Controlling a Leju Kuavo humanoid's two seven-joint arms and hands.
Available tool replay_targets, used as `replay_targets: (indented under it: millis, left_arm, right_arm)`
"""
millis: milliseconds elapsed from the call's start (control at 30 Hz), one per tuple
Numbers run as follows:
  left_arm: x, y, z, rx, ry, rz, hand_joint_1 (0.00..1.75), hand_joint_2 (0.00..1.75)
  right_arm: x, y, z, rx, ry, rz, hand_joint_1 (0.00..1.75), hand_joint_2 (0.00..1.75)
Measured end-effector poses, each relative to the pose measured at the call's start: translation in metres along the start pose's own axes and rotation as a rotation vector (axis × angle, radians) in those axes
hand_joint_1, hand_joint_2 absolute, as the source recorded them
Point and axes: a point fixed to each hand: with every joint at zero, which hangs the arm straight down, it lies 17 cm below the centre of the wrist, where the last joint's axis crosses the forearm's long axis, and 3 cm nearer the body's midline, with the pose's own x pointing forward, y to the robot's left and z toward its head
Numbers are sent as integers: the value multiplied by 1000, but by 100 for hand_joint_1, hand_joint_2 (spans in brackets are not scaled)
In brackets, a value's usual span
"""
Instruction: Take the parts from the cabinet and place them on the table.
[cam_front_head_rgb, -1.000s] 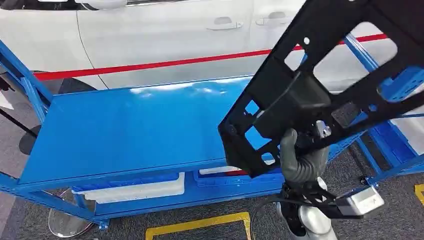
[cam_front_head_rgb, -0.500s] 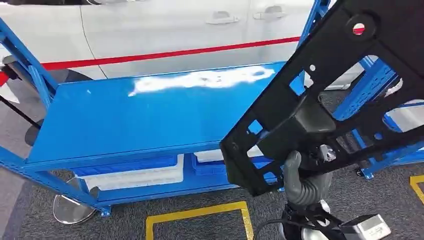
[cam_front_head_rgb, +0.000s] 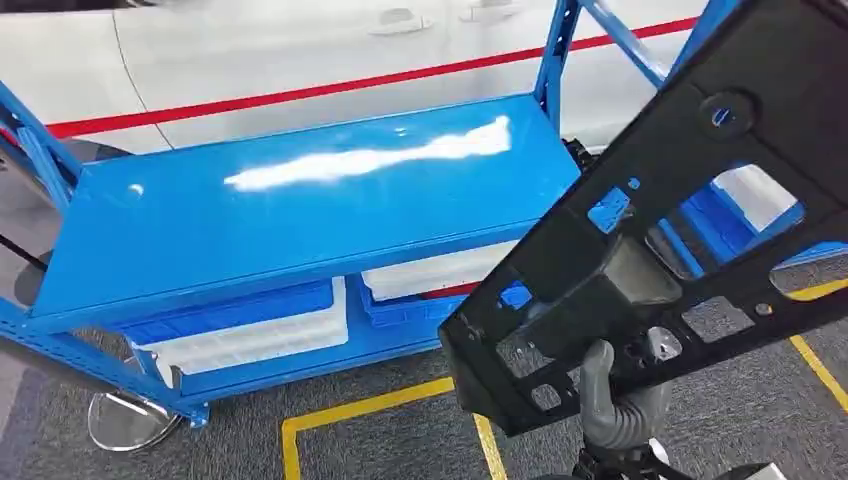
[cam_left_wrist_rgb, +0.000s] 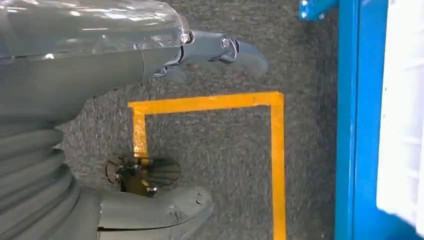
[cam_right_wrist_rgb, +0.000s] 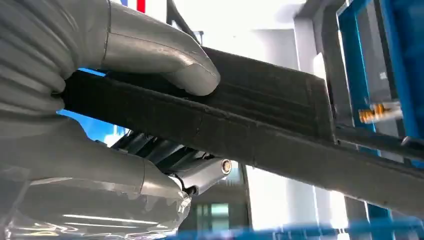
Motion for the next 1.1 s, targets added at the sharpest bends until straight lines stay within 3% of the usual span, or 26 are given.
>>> replay_targets:
  millis: [300, 600, 1100]
  left_arm:
    - [-8, 4, 4, 10, 22, 9, 0, 175]
    - [-23, 13, 2, 48, 114, -14, 0, 175]
    - [-26, 17, 2, 63, 133, -10, 0, 175]
  right_arm:
    - [-6, -20, 21, -69, 69, 42, 175, 175]
    - [-4, -45, 41, -133, 122, 153, 175, 175]
    - [0, -55, 44, -162, 127, 190, 175, 175]
